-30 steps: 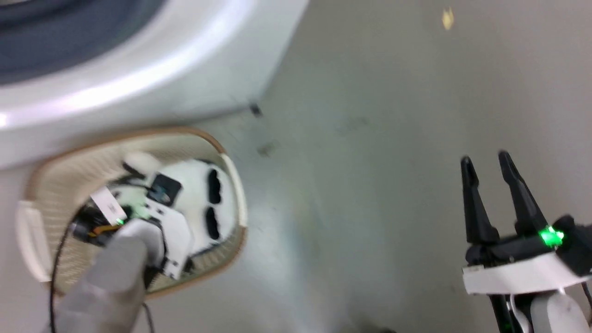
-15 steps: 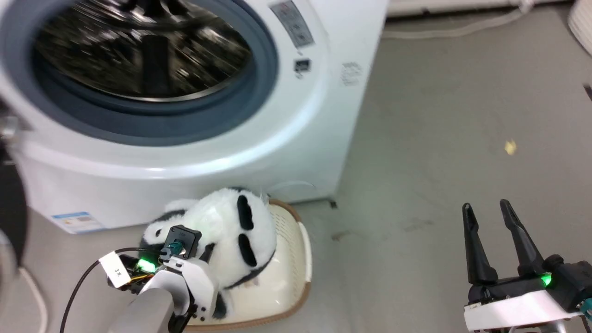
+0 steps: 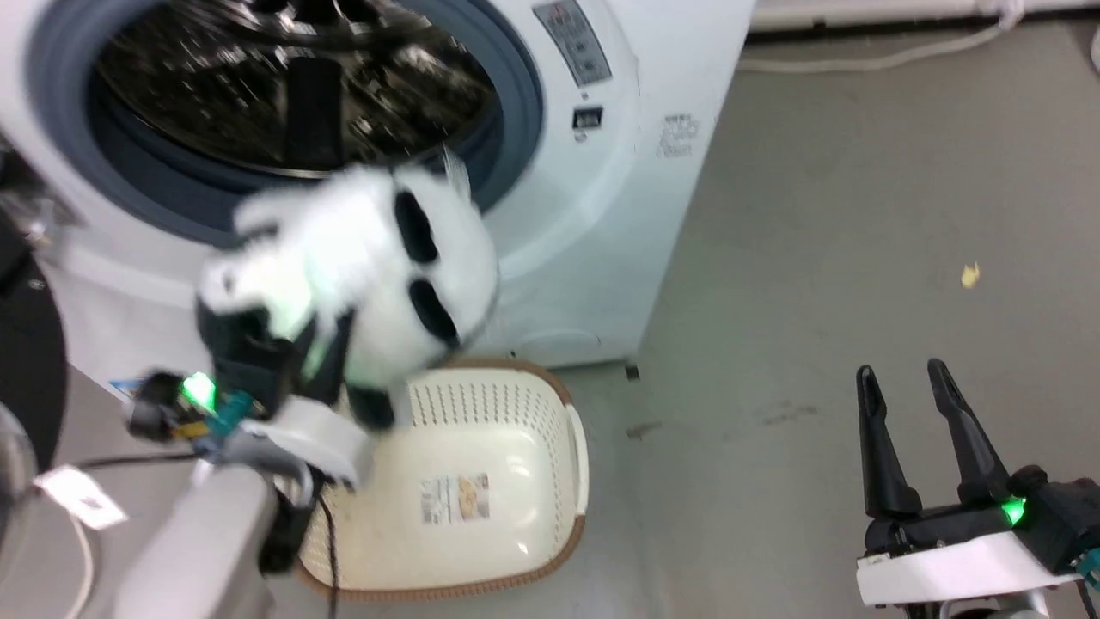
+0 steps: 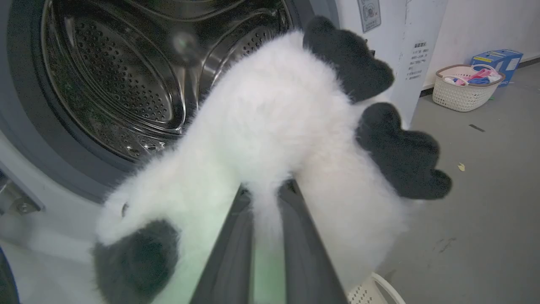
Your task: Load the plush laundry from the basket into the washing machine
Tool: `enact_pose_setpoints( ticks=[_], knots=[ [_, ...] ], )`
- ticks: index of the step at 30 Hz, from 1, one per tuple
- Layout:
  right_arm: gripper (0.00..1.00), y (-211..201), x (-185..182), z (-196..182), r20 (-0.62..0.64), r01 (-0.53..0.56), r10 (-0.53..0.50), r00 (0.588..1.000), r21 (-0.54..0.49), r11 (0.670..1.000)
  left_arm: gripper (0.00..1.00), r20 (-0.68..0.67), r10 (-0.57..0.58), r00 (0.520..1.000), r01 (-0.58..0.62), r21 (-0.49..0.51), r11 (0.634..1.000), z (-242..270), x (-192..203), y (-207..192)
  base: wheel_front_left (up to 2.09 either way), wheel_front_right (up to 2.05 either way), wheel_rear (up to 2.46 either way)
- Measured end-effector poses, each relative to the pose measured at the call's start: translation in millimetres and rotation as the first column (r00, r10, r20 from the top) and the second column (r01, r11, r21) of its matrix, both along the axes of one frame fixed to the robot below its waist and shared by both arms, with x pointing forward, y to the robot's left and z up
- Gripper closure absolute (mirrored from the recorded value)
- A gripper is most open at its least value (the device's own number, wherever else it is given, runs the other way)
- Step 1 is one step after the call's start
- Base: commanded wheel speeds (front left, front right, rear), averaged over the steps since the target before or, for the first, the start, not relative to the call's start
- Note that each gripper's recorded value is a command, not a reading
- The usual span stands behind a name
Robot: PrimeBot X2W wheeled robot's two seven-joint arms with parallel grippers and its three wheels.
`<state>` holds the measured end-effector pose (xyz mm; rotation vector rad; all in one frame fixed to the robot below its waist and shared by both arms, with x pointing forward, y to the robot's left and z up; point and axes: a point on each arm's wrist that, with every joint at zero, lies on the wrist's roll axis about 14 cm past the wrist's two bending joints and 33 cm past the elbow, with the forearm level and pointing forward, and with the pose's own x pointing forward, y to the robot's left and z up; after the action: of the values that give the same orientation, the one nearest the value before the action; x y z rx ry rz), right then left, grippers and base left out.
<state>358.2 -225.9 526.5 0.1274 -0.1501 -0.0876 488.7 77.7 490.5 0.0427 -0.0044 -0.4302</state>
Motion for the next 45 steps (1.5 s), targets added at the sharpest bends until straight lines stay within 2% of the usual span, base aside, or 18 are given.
enact_pose_setpoints(
  ticks=[4,9,17,21,26,31,36,37,38,39,45],
  knots=[
    [0.00,-4.2,11.1,-7.1,-0.019,0.011,-0.011,1.000,0.011,1.000,1.00,0.072,0.005,0.997,-0.004,-0.012,1.000,20.2,29.3,1.3,0.00,0.00,0.00],
    [0.00,-13.3,30.0,-12.5,-0.025,0.033,-0.032,0.999,0.032,0.999,1.00,0.131,0.021,0.991,-0.023,0.016,1.000,45.0,86.3,5.0,0.00,0.00,0.00],
    [0.00,-24.2,51.3,-45.2,-0.107,0.064,-0.058,0.993,0.053,0.997,1.00,0.122,-0.017,0.992,0.004,0.103,0.995,44.4,181.8,-11.1,0.00,0.00,0.00],
    [0.00,-30.2,53.6,-66.3,-0.166,0.088,-0.077,0.983,0.061,0.994,1.00,0.073,-0.006,0.997,-0.005,0.157,0.988,24.9,228.9,-15.2,0.00,0.00,0.00],
    [0.00,-38.4,52.6,-84.9,-0.224,0.118,-0.103,0.969,0.056,0.991,1.00,-0.075,0.040,0.996,-0.021,0.241,0.970,-34.0,269.8,-13.4,0.00,0.00,0.00],
    [0.00,-47.9,49.1,-95.3,-0.261,0.148,-0.135,0.956,0.032,0.988,1.00,-0.204,0.077,0.976,-0.014,0.294,0.956,-90.6,285.5,-14.4,0.00,0.00,0.00],
    [0.00,-51.3,50.9,-99.8,-0.271,0.155,-0.143,0.952,0.023,0.988,1.00,-0.237,0.050,0.970,0.031,0.324,0.945,-109.2,286.4,-22.2,0.00,0.00,0.00],
    [0.00,-52.1,52.2,-99.0,-0.266,0.156,-0.144,0.953,0.024,0.987,0.69,-0.239,0.048,0.970,0.033,0.326,0.945,-109.9,285.8,-21.1,0.00,0.00,0.00],
    [0.00,-53.4,53.1,-97.8,-0.260,0.160,-0.147,0.954,0.030,0.987,0.03,-0.237,0.052,0.970,0.029,0.328,0.944,-109.2,285.5,-18.9,0.00,0.00,0.00],
    [0.00,-54.7,53.6,-96.1,-0.253,0.164,-0.150,0.956,0.035,0.986,0.00,-0.234,0.055,0.971,0.026,0.328,0.944,-108.3,284.9,-17.2,0.00,0.00,0.00],
    [0.00,-53.0,58.2,-81.3,-0.207,0.146,-0.139,0.968,0.016,0.989,0.00,-0.188,0.048,0.981,0.007,0.279,0.960,-88.6,273.2,-15.6,0.00,0.00,0.00]
  ],
)
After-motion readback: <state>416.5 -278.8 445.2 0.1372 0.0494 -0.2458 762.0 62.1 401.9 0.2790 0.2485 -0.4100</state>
